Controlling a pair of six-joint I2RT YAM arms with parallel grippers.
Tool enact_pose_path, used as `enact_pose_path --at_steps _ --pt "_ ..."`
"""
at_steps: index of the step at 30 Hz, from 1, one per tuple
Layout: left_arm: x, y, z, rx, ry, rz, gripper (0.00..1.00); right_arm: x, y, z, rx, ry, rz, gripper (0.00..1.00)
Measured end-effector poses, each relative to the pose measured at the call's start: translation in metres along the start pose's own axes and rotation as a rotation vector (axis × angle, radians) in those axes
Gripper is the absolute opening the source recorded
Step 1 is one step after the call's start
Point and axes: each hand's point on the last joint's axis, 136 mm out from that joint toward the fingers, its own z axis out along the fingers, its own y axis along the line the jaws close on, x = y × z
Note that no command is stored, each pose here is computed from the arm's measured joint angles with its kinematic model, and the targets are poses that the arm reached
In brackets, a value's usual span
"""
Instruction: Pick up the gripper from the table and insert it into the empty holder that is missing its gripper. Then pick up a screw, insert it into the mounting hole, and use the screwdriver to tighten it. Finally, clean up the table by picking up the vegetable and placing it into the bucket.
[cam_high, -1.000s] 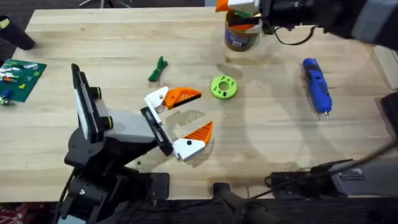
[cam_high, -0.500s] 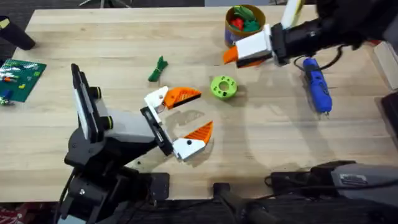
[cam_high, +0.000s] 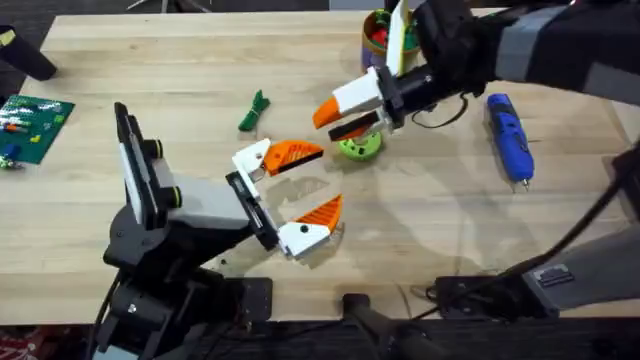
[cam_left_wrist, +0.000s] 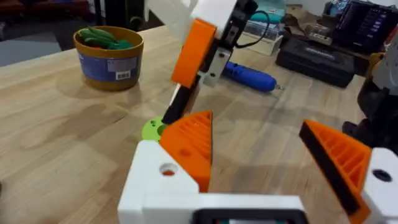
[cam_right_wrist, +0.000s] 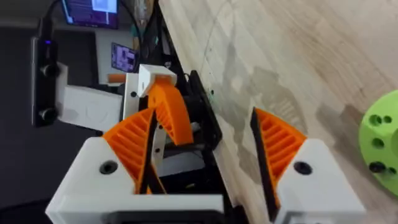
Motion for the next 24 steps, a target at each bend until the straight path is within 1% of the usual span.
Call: enact_pose_path --at_steps 6,15,19,22,24 --pt "0.0 0.0 0.0 0.0 0.0 0.0 0.982 0.004 0.0 0.01 -0.018 0.029 0.066 0.817" --pt "0.0 0.0 0.0 0.0 0.0 0.0 0.982 0.014 0.013 0.024 -0.055 0.08 0.075 0.817" --pt "0.0 0.0 0.0 0.0 0.0 0.0 0.982 0.015 0.019 0.025 -0.086 0.088 0.075 0.817" --pt "0.0 0.0 0.0 0.0 0.0 0.0 0.982 0.016 0.021 0.025 -0.099 0.092 0.075 0.779" --pt "0.0 0.0 0.0 0.0 0.0 0.0 0.982 0.017 0.023 0.026 -0.105 0.096 0.074 0.728"
